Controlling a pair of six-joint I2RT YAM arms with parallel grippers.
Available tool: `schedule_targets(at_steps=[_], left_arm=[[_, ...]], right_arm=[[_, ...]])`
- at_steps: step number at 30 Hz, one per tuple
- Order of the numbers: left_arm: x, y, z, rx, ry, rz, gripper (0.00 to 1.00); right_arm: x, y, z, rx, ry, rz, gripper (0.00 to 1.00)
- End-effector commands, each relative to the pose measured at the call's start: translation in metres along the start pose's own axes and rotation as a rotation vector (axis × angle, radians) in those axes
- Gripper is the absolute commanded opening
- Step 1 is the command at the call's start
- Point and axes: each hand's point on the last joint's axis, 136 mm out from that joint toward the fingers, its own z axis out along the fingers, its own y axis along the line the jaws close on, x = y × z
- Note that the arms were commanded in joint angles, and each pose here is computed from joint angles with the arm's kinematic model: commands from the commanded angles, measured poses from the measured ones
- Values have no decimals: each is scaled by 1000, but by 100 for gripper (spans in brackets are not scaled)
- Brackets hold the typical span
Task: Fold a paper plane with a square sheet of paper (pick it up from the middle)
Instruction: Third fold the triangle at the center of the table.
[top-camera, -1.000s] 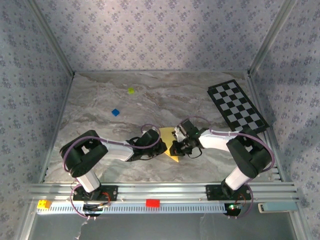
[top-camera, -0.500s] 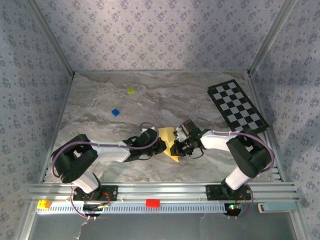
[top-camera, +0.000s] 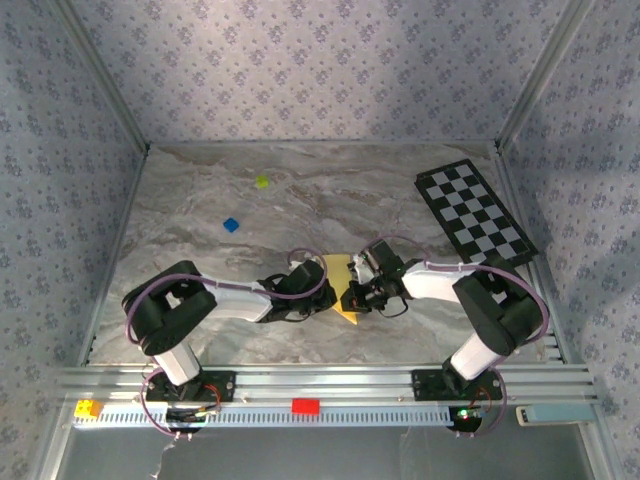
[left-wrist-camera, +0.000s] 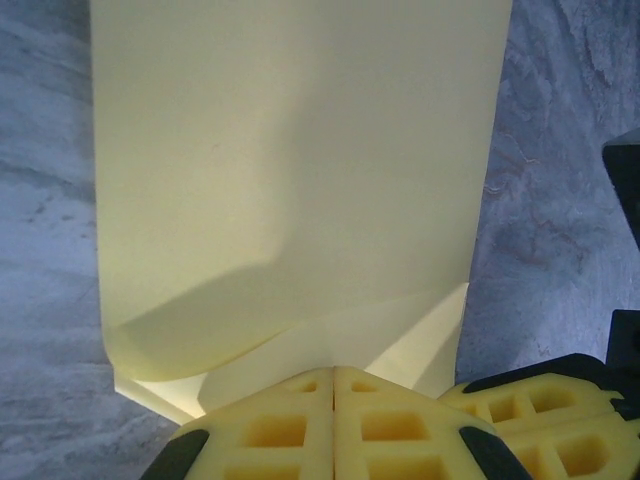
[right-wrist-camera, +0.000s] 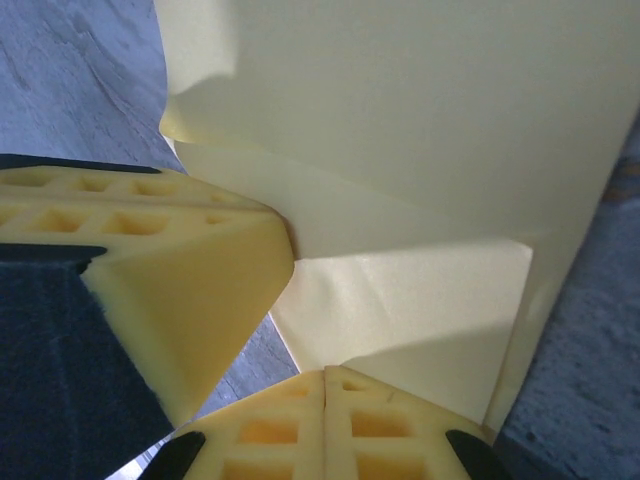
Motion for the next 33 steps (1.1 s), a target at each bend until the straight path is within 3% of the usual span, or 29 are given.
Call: schedule_targets(at_steps=[1,10,22,33], left_arm=[[-7,29,2,-88,-30,-4,7],[-30,51,-11,-172,-50,-22,7],[-52,62,-24,-169,-80,-38,7],[-64,19,-53,-64,-129,14,11]], right_arm=[[22,-33,5,104,49,72,0],[27,-38,5,118,56,75,0],[26,-35,7,97,59,74,0],[22,-31,4,91,48,67,0]])
